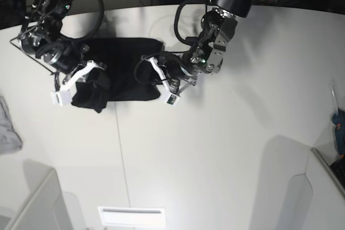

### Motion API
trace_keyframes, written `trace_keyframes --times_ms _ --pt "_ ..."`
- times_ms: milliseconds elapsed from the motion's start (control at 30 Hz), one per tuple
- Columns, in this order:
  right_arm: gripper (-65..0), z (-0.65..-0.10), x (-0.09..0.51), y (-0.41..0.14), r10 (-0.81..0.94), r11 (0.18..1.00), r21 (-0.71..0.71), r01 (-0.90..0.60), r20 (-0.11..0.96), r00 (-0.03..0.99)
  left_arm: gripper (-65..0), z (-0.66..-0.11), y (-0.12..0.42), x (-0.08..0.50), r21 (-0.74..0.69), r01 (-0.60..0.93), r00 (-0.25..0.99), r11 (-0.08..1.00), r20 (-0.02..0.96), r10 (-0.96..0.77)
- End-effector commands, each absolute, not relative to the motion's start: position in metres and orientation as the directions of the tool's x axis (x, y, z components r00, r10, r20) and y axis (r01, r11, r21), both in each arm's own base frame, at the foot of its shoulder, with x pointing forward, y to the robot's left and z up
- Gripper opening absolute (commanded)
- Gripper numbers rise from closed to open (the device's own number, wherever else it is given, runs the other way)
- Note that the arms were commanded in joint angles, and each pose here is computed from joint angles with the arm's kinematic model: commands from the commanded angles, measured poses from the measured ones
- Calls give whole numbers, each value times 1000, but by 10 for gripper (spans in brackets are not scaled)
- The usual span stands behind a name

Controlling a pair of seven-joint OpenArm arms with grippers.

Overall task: Fold the T-shirt properly
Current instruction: 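Fold the strip in half, left gripper carrying its end onto the right gripper's end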

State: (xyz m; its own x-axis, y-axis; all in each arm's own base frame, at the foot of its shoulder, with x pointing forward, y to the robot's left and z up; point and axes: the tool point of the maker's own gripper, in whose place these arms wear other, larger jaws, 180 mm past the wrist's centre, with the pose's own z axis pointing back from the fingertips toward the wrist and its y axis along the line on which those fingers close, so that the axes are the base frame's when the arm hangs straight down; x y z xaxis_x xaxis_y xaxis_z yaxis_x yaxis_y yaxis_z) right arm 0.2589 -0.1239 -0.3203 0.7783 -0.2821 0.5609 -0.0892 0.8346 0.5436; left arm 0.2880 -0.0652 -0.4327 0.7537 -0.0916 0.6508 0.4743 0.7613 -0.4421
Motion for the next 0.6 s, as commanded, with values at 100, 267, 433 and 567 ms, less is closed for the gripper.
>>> trace_keyframes --times_ms 100,267,433,567 --pt "-650 -310 268 -124 -303 827 552 -109 600 740 -650 -411 -71 293 -439 500 716 747 695 -71" --pt "-650 -313 266 -105 -273 811 566 -146 588 762 -650 -410 -71 290 -435 502 713 747 698 -73" --pt "-650 -321 261 -103 -255 826 548 -135 576 777 -650 -415 -68 284 -440 494 723 750 686 -74" --pt "-650 -332 260 -111 -230 860 499 -111 571 788 -650 -411 -63 281 -429 502 712 751 698 -77"
